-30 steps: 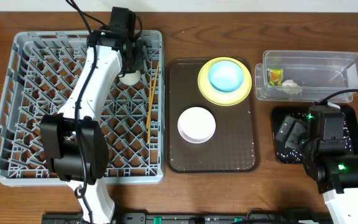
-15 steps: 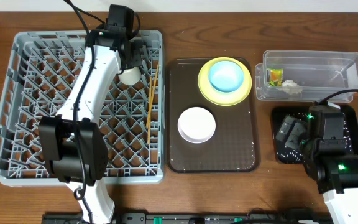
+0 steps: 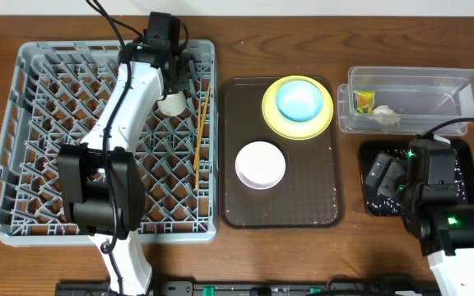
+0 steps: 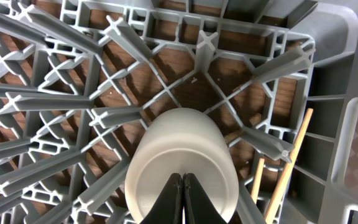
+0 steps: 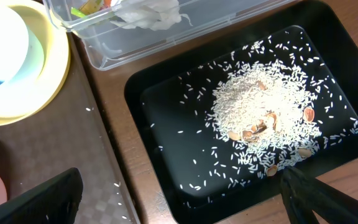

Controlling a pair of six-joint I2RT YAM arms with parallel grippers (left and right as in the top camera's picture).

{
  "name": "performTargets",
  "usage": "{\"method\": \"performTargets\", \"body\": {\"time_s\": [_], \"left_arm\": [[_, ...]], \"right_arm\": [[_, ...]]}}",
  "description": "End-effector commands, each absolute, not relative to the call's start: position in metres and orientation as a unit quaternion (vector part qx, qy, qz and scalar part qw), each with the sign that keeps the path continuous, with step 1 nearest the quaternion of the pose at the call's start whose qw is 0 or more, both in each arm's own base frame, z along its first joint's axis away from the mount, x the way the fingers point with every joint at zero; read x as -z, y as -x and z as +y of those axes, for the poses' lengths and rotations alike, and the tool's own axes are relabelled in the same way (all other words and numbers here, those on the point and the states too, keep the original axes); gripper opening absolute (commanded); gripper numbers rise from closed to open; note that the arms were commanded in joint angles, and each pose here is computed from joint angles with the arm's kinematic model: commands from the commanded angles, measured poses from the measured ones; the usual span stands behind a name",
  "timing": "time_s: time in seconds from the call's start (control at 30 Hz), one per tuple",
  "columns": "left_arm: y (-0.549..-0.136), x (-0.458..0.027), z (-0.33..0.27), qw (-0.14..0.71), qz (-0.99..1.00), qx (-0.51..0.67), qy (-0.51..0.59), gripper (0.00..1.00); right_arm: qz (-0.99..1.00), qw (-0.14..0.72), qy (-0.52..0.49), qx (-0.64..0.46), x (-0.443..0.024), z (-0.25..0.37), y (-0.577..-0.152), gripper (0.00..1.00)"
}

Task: Sort waste into correct bins and load items into the dishwasher rack
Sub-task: 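Move the left gripper toward the white bowl on the brown tray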

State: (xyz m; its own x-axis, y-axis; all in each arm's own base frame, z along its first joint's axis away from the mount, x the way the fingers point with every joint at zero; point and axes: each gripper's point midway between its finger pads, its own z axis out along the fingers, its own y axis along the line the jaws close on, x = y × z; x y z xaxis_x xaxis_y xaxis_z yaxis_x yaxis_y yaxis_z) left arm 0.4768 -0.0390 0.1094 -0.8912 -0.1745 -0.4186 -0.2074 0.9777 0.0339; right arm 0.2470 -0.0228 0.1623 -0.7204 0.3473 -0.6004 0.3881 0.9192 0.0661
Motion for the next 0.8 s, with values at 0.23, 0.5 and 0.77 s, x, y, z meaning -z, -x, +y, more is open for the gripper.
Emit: {"method": "performTargets", "body": {"time_s": [0.23,0.5,0.77], "left_arm": [[-0.453,-0.225,-0.039,0.311,0.942,0.007,0.128,0.13],[-0.353,-0.277,-0.086,0.242,0.952,0.160,0.097,0.24],[-0.296,-0.241,-0.128,0.135,0.980,0.146,0.031,0.33]], "right_arm": [[0.926,0.320,-0.199,0.040,-0.164,-0.026,-0.247,0.99],[0.926,0.320,-0.199,0.040,-0.164,-0.026,-0.247,0.99],[0.926,0.320,-0.199,0.040,-0.164,-0.026,-0.247,0.99]]}}
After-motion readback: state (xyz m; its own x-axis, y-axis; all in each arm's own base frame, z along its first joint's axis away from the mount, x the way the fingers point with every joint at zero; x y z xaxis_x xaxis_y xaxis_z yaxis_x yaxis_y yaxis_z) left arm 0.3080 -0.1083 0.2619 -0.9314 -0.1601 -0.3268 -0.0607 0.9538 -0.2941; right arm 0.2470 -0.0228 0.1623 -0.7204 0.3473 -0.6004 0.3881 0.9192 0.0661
